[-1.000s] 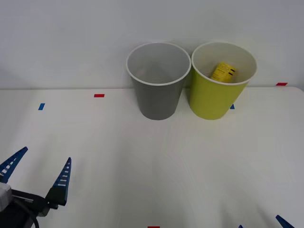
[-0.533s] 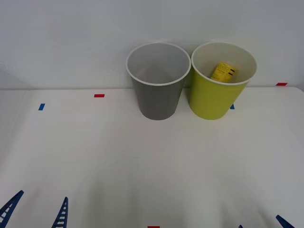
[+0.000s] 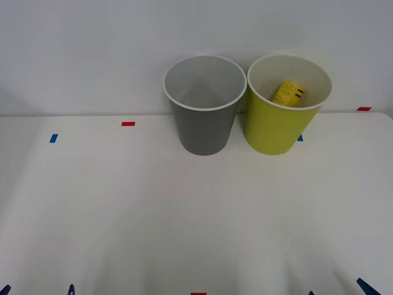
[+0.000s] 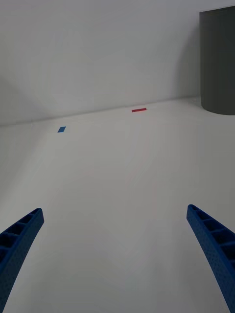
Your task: Put cans in the gray bin and PET bottles in the light green bin.
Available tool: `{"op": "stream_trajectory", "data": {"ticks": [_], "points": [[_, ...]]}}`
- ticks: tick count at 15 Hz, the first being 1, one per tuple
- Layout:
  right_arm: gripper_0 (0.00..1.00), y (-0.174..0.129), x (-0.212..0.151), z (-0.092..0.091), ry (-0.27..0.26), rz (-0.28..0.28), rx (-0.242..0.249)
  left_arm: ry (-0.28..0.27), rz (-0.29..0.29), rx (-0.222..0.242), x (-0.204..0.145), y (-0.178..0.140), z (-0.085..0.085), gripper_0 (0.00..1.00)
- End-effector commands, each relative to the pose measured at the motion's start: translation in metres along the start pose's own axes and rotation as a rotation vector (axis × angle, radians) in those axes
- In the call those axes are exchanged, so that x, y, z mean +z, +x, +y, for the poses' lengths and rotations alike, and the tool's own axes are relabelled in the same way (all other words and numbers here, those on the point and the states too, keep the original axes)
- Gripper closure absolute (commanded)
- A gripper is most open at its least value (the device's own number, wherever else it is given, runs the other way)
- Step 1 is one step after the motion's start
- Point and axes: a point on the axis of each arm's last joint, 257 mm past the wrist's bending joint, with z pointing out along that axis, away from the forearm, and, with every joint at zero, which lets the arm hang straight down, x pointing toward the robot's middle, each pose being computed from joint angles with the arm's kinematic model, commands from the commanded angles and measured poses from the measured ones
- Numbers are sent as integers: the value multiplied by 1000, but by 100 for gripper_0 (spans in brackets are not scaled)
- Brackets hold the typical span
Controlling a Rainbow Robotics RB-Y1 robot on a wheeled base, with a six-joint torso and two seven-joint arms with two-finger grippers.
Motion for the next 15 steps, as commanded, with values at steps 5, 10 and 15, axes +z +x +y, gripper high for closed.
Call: {"op": "stream_trajectory", "data": {"ticks": [5,10,15], "points": [[1,0,0,0,0,0,0,6,-8,13,-1,-2,-1,0],[1,0,0,0,0,0,0,6,-8,13,-1,-2,-1,0],[1,0,0,0,0,0,0,6,-8,13,-1,-2,-1,0]]}}
